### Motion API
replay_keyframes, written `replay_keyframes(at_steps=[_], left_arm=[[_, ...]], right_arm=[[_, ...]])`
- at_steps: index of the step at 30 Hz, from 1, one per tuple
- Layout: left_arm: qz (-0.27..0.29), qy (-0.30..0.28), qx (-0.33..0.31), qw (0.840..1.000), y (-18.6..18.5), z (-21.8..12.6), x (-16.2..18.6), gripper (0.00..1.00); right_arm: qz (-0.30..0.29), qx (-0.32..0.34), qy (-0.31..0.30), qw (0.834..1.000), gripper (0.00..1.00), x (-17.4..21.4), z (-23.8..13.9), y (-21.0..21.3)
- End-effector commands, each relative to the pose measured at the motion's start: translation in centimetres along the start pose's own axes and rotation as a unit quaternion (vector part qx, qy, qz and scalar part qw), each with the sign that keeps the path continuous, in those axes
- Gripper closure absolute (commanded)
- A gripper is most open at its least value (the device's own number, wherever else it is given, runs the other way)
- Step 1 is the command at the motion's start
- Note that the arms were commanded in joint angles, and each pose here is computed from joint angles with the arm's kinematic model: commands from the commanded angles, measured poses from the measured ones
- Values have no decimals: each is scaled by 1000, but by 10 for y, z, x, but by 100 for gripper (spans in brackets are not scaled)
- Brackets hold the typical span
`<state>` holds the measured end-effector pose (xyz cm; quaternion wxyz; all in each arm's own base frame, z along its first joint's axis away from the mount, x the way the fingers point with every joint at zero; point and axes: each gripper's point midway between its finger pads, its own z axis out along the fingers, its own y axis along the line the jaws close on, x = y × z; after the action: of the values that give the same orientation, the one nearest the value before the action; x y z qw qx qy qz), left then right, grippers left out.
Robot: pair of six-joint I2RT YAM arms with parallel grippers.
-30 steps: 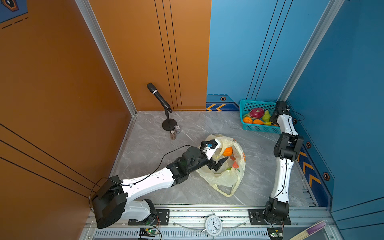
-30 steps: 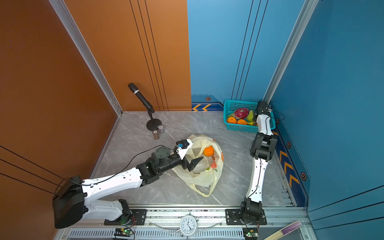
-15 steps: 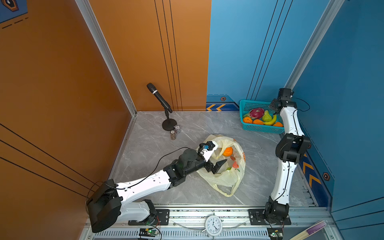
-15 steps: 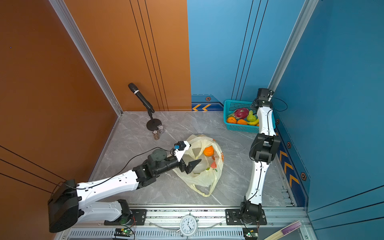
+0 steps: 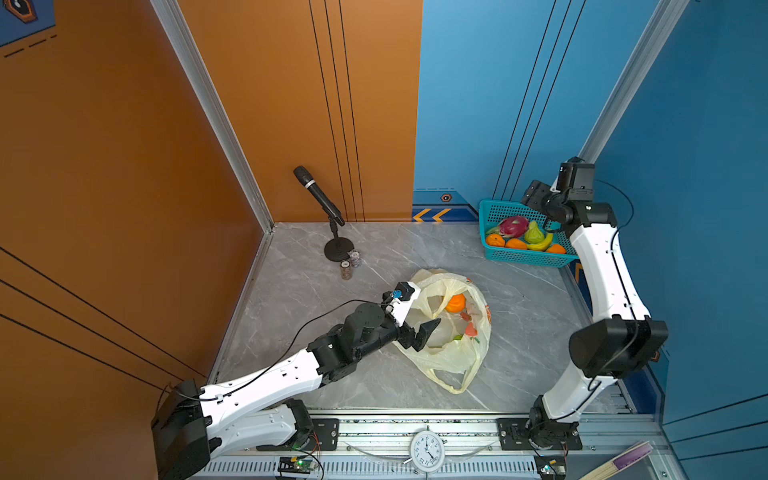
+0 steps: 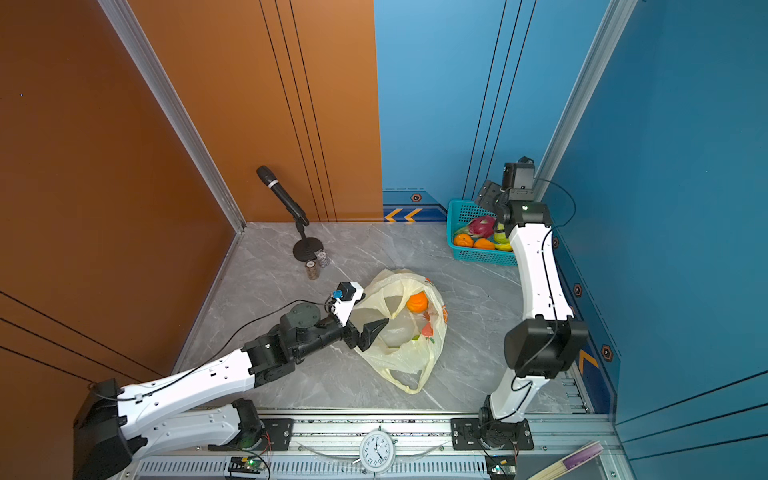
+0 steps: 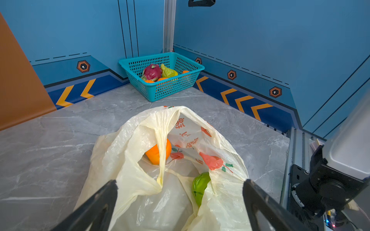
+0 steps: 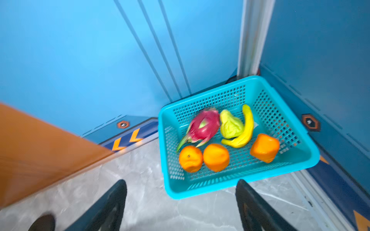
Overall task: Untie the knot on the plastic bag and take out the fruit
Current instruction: 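Move the right gripper back to the bag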
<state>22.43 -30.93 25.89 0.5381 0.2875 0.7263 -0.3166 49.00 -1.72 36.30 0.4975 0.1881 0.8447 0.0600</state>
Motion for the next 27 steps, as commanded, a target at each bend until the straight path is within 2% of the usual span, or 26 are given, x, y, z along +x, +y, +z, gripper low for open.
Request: replay_keyframes(at_steps=[1,5,9,14,15,20,27], left_arm=[[-29,31,-34,999,9,-7,16,2],[-57,43,-45,996,11,-10,22,3],[-101,51,-56,992,10,-12,26,6],[-157,60,-52,984,3,-1,29,12],[-163,65,-50,983,1,3,30,18],[-156,97,-37,982,-15,26,40,26],[-138,155,-36,977,-24,62,70,35]], right_arm=[[-24,-65,12,998,13,30,-42,33],[-34,-110,29,993,12,74,-84,48],[-26,-134,55,989,11,117,-119,43],[-8,-149,101,984,11,175,-149,27],[-6,-148,114,982,11,189,-154,22],[13,-132,178,975,10,256,-163,-2],[64,-171,267,946,9,330,-162,5]])
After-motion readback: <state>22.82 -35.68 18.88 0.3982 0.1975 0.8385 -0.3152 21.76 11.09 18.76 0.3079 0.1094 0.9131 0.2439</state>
